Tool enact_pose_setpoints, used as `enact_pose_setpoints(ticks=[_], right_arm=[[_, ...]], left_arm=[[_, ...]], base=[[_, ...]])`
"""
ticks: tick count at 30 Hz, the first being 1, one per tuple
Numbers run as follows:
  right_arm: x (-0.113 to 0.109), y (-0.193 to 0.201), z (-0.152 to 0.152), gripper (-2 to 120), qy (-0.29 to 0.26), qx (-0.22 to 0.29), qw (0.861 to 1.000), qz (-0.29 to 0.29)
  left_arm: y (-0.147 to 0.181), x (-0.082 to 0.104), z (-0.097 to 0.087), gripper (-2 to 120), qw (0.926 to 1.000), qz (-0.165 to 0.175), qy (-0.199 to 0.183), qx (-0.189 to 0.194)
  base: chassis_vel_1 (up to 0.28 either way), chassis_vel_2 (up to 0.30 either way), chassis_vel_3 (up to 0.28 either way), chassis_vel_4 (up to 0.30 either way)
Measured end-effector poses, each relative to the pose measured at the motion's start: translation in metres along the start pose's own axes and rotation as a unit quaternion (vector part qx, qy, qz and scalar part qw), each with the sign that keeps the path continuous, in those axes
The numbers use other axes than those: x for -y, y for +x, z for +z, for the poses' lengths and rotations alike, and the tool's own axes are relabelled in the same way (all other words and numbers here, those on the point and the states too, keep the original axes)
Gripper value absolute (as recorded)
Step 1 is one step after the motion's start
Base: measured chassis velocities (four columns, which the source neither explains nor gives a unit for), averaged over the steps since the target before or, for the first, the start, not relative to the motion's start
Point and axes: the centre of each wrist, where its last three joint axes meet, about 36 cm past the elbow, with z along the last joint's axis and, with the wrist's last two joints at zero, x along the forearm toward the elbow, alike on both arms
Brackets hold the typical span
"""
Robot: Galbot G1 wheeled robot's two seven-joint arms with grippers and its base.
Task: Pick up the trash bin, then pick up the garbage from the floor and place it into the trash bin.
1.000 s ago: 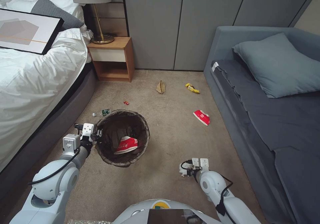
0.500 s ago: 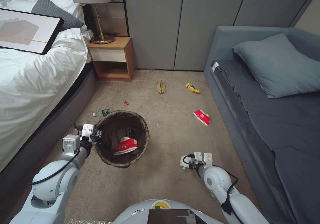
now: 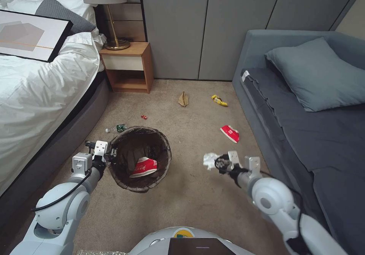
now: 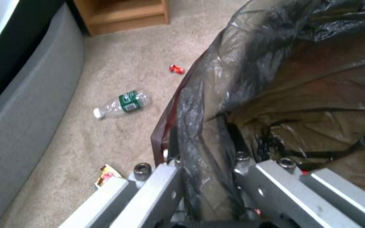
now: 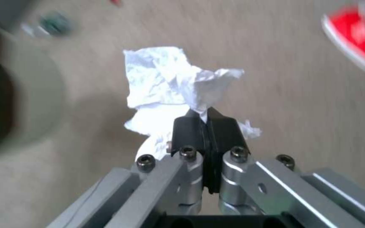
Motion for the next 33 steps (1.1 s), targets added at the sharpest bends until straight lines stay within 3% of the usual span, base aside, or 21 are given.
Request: enact_pose_setpoints(ticks=[7,16,18,24,27,33], right_arm=[[-0.018,0.052,-0.052,0,0.059,0.055,0.994,-0.070],[-0.029,0.079,-0.094,0,0.115,0.098,0.977,-0.151],[-0.032,0.086,-0.111,0,0.147,0.115,0.964,-0.192],[-0.034,0.091,-0.124,0,0.195,0.139,0.940,-0.244],[-0.029,0.087,-0.131,0,0.223,0.151,0.920,-0.285],[-0.028,0.062,-0.144,0,0.242,0.139,0.909,-0.311]], left_arm=[[0.007,0.004,-0.001,0,1.0000,0.000,-0.002,0.000],[0.008,0.006,0.001,0,1.0000,-0.002,-0.005,-0.004],[0.008,0.007,0.000,0,1.0000,-0.003,-0.006,-0.002],[0.006,0.006,0.002,0,1.0000,-0.004,-0.005,-0.005],[0.004,0.006,0.003,0,1.0000,-0.005,-0.005,-0.006],[0.000,0.006,0.004,0,0.9999,-0.005,-0.006,-0.007]], base=[[0.000,0.000,0.000,0.000],[0.000,0.000,0.000,0.000],[0.000,0.000,0.000,0.000],[0.000,0.000,0.000,0.000],[0.000,0.000,0.000,0.000],[0.000,0.000,0.000,0.000]])
